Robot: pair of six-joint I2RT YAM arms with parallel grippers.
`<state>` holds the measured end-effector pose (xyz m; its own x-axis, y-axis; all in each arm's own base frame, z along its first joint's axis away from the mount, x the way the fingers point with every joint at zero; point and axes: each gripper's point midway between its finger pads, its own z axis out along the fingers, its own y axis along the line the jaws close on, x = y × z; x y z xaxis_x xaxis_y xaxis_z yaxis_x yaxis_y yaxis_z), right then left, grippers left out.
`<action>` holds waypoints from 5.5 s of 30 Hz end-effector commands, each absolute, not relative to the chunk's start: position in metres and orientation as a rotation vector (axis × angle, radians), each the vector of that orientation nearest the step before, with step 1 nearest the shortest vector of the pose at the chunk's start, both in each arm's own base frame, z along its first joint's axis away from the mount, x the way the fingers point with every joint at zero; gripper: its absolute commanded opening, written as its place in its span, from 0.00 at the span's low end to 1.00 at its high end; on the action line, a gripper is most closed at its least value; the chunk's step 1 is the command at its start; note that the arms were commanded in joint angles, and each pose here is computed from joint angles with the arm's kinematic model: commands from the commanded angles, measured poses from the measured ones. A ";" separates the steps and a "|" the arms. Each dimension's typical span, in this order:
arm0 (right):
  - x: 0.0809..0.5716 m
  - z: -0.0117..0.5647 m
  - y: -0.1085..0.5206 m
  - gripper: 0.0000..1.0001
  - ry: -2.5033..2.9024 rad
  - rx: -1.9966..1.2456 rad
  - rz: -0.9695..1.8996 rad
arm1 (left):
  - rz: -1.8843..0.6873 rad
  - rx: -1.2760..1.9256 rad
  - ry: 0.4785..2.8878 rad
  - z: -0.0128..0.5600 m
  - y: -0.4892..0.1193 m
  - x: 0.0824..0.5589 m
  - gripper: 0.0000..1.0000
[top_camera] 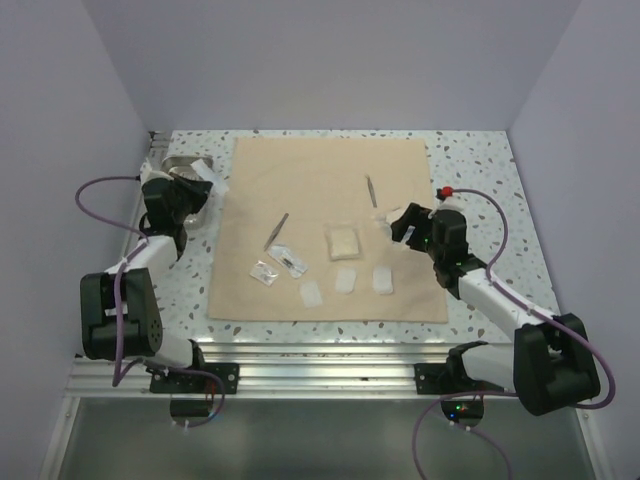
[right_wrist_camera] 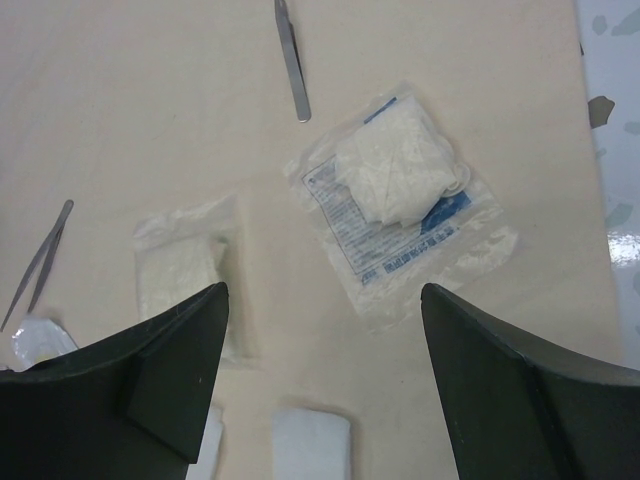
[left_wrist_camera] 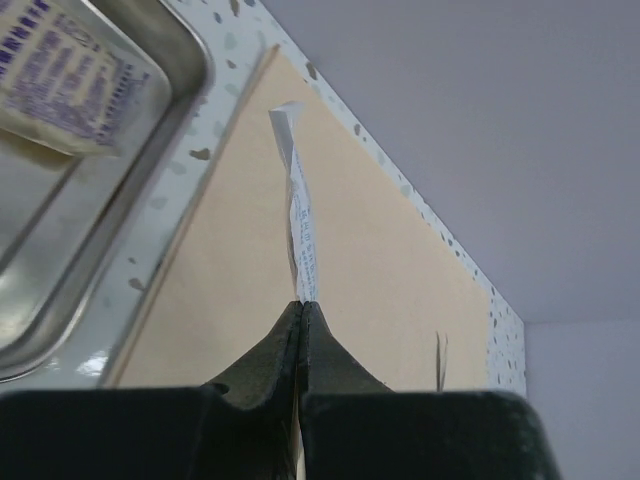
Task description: Prepare the surgical pack
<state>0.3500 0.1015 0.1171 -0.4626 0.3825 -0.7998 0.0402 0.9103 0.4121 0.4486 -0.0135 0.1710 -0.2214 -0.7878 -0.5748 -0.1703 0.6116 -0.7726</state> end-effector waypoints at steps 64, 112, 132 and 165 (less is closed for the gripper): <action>0.349 0.109 0.155 0.80 2.061 0.111 0.515 | -0.723 -0.456 2.151 0.107 -0.118 0.308 0.73; 0.350 0.106 0.151 0.80 2.068 0.124 0.482 | -0.901 -0.356 2.151 0.087 -0.194 0.346 0.00; 0.351 0.104 0.154 0.80 2.072 0.122 0.497 | -0.539 -0.662 1.863 0.184 0.040 0.405 0.00; 0.351 0.101 0.154 0.80 2.084 0.115 0.490 | -0.354 -1.009 1.703 0.143 0.144 0.435 0.79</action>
<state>0.3380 0.1466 0.0811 -0.5804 0.2679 -0.7690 -0.0790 0.9214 0.3806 0.4409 0.1390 0.1029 -0.1276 -0.8172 -0.5621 -0.4873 0.5452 -0.6821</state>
